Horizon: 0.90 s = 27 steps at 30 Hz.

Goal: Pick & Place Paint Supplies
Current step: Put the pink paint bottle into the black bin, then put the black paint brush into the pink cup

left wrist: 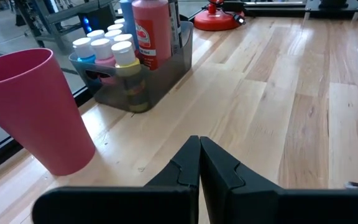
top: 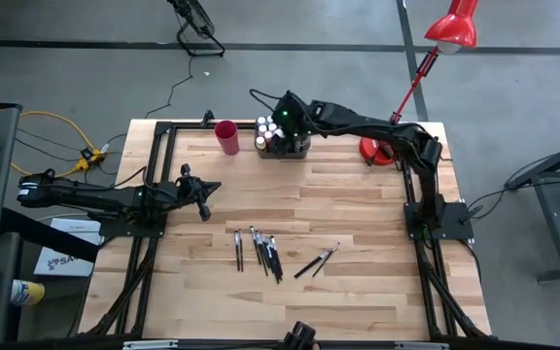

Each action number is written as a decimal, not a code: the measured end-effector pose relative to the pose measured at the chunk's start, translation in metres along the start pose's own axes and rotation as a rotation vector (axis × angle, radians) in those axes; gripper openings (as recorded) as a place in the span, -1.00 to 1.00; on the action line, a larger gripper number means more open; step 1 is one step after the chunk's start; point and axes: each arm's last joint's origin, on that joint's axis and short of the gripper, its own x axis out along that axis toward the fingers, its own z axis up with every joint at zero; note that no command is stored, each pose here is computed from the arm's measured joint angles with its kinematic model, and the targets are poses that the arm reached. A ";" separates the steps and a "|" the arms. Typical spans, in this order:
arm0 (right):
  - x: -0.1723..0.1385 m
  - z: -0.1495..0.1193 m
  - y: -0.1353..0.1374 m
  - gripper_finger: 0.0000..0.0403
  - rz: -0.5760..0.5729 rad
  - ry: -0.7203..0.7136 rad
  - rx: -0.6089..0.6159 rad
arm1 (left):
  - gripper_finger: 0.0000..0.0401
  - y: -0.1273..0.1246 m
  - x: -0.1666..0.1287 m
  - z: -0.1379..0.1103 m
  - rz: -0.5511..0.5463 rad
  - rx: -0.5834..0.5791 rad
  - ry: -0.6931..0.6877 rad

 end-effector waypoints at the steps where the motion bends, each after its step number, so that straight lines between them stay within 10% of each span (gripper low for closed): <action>1: -0.004 0.001 0.000 0.32 0.013 -0.004 0.007 | -0.98 0.000 0.000 0.000 0.000 0.000 0.001; 15: -0.085 0.009 -0.001 0.44 0.035 -0.078 0.009 | -0.98 0.000 0.000 -0.001 0.000 0.003 0.006; 27: -0.169 -0.055 0.005 0.29 -0.017 0.443 0.122 | -0.98 0.000 0.000 -0.003 -0.004 0.010 0.024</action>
